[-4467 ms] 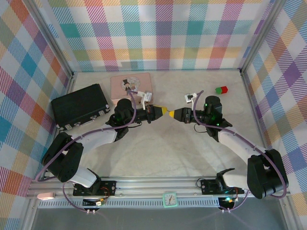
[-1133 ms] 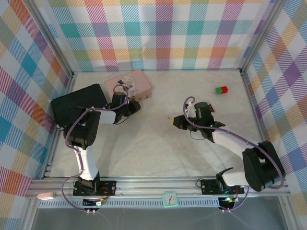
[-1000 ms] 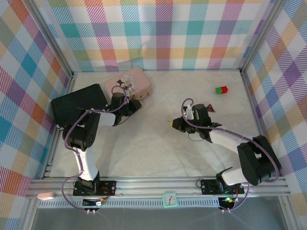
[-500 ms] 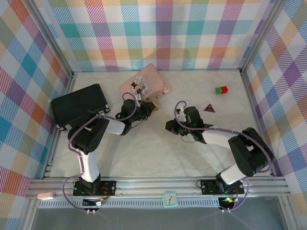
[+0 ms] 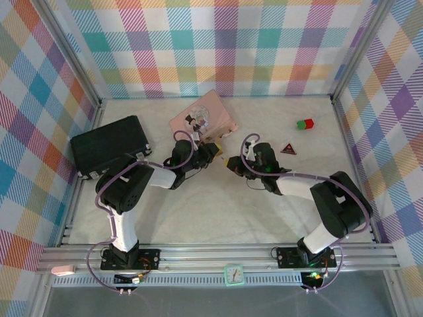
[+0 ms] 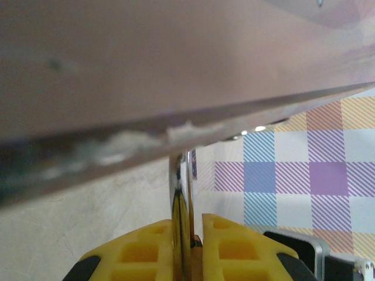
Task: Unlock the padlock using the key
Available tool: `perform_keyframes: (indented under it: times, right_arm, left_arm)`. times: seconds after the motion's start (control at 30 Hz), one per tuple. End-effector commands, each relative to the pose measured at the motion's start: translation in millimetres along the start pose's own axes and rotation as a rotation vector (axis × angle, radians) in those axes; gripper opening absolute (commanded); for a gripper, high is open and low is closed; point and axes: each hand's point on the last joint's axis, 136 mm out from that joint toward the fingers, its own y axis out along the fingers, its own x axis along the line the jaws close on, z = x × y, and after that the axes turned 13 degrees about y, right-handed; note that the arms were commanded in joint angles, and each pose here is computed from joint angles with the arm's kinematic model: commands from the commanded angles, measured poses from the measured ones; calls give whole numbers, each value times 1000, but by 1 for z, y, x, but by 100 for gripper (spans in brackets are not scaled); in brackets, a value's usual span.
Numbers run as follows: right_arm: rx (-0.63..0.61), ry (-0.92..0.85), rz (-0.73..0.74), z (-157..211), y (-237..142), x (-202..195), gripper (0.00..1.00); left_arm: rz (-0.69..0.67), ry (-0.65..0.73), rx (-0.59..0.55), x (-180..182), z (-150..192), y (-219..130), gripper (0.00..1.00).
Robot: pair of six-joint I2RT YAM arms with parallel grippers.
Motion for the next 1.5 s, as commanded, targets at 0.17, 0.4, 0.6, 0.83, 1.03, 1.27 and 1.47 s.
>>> perform_keyframes:
  times: [0.17,0.4,0.6,0.83,1.03,1.27,1.47]
  right_arm:
    - [-21,-14,-96,-11,10,26,0]
    - [-27,-17,-93,-11,7,25,0]
    - [-18,3,-96,-12,15,24,0]
    - [-25,3,-141,-16,16,36,0]
    - [-11,110,-174,-22,11,47,0]
    - [47,291,-266,-28,9,55,0]
    - [81,306,-326,-29,17,59,0]
  left_arm:
    - [38,-32,10,-14,8,-1,0]
    - [44,-37,9,-13,9,0,0]
    - [65,-31,14,-22,11,0,0]
    - [79,-28,23,-28,15,-2,0]
    - [102,-26,28,-34,18,-4,0]
    - [100,-14,27,-37,19,-6,0]
    - [105,-11,25,-39,21,-7,0]
